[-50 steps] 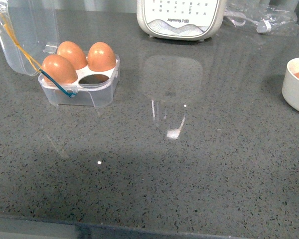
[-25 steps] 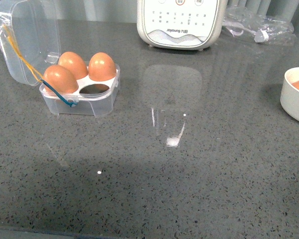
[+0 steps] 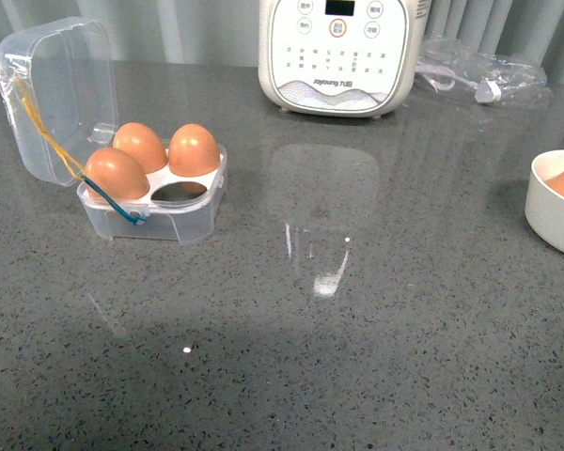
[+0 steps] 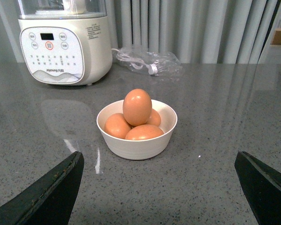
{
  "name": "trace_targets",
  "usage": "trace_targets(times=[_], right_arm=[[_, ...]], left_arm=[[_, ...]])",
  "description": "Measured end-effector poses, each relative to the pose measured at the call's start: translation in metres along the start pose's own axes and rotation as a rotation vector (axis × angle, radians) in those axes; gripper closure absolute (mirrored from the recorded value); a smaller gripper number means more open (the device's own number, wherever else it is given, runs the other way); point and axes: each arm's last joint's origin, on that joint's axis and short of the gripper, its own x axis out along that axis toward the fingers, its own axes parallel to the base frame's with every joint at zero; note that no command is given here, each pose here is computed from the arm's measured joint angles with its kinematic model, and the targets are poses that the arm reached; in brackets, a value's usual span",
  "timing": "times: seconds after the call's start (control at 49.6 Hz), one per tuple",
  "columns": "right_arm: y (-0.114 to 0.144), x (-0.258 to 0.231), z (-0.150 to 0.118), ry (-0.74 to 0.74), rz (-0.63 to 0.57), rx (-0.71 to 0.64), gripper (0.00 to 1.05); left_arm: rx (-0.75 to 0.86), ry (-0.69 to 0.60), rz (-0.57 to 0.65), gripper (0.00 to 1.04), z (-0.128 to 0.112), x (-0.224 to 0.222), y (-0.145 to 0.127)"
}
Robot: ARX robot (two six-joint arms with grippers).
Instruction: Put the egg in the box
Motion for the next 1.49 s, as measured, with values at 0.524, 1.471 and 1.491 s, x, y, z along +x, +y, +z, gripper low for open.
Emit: trace_targets(times=[0.524,1.471,1.491], right_arm=[[-0.003,0.004,0.005,0.348,-0.109,0.185,0.07],[-0.001,0.107,0.053,0.310,0.142,-0.168,0.07],[-0.002,0.108,0.053,0.312,0.145,-0.167,0.07]], left_arm=[[0.000,0.000,0.000,0.07,0.000,0.000,0.000],[0.000,0.000,0.000,0.07,0.000,0.000,0.000],[0.000,0.000,0.000,0.07,0.000,0.000,0.000]])
